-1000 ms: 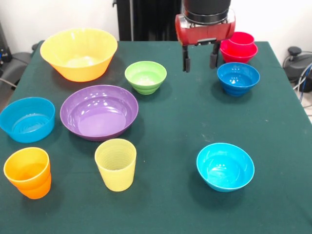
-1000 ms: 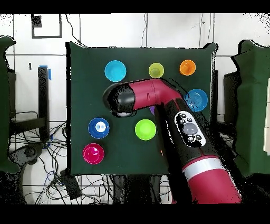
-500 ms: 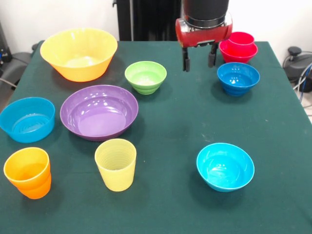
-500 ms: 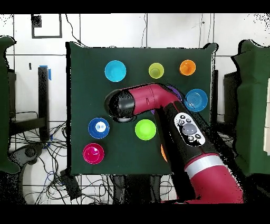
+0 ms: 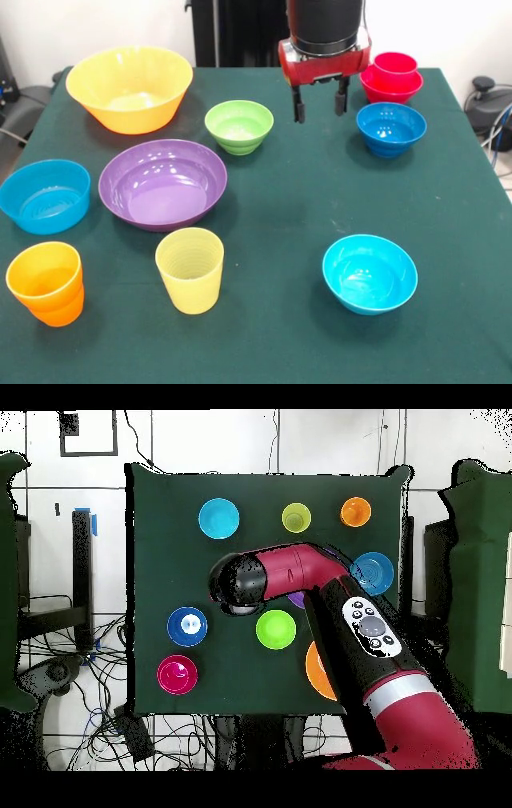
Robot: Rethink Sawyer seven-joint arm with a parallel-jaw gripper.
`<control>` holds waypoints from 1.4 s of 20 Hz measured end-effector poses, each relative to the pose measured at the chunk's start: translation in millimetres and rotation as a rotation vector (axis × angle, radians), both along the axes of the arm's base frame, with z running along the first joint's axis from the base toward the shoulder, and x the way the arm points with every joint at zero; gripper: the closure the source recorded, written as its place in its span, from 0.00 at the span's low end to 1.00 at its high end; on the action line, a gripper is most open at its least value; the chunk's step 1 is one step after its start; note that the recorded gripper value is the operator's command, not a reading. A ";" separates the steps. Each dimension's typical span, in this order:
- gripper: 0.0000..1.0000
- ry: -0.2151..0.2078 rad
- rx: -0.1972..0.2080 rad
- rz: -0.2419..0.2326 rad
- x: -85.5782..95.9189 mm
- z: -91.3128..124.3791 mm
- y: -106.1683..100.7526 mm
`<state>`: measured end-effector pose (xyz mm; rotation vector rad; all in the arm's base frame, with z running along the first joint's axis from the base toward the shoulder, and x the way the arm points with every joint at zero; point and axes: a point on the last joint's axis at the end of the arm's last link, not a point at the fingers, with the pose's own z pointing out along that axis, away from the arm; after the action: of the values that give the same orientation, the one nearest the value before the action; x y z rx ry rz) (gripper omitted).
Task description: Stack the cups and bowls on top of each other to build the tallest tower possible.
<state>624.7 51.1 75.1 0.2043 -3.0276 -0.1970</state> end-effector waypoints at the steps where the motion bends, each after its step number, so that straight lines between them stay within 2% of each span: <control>1: 0.00 -0.003 -0.005 0.005 -0.3 0.1 -0.9; 5: 0.00 -0.026 -0.036 0.035 0.0 4.0 -4.5; 9: 0.00 -0.068 -0.085 0.062 5.6 20.7 -13.1; 18: 0.00 -0.103 -0.128 0.075 12.2 42.2 -20.8; 24: 0.00 -0.108 -0.141 0.093 13.5 34.9 -22.7; 28: 0.00 -0.103 -0.148 0.114 13.5 17.1 -25.7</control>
<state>638.2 25.5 92.2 0.3837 -3.1019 0.0489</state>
